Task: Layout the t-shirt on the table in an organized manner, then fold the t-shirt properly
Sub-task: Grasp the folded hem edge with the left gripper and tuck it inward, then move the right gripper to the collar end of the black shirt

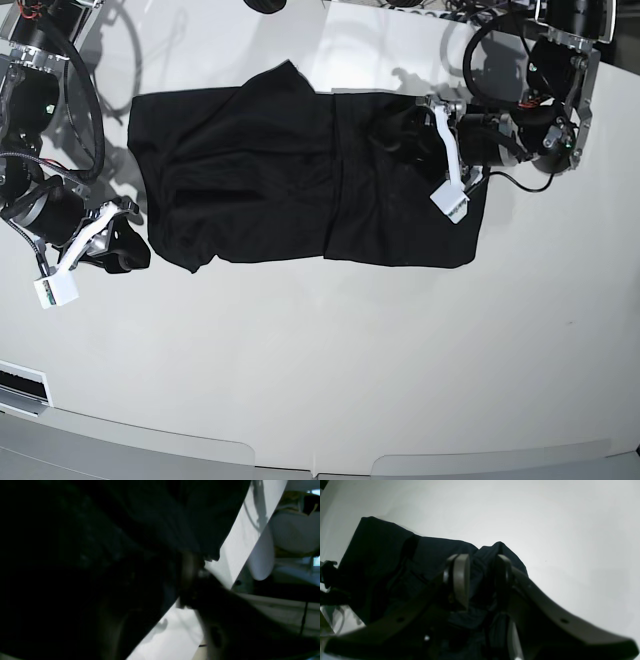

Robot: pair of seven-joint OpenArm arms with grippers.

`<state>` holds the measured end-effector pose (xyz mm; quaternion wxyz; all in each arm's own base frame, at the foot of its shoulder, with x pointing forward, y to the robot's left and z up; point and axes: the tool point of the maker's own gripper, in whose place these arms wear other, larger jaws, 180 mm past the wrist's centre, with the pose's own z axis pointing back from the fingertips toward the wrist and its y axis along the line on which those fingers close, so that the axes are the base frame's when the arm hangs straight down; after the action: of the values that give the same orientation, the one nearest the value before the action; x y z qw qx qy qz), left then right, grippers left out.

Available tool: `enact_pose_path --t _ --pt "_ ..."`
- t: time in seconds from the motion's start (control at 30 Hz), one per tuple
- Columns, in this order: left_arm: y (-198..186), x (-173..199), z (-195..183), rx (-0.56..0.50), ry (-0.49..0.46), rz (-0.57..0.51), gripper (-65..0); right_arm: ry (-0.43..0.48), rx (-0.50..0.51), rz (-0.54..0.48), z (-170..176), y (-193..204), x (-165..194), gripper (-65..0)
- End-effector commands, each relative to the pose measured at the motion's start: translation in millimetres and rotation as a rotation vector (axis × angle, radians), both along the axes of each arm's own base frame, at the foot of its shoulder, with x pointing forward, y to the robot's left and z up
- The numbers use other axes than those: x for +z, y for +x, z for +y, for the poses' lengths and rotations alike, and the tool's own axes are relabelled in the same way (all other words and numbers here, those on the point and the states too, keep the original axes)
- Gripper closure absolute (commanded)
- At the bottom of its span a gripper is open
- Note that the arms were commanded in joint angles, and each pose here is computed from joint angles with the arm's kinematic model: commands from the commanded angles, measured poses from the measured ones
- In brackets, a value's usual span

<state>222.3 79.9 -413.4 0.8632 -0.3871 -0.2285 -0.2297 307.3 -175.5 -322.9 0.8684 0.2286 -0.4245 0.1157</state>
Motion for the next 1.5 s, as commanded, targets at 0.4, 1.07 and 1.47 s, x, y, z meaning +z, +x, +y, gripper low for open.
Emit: enact_pose_path --t 0.4,1.07,1.47 --pt "86 73 96 0.317 0.022 -0.282 0.0 -0.025 -0.349 0.014 -106 -42 17 -38.3" --pt "85 76 120 0.331 0.076 -0.289 0.0 0.433 -0.172 0.514 -17 -94 -127 -39.5" --pt "81 73 120 0.33 0.079 -0.276 0.0 0.456 -0.166 0.432 -1 -72 -121 -39.5"
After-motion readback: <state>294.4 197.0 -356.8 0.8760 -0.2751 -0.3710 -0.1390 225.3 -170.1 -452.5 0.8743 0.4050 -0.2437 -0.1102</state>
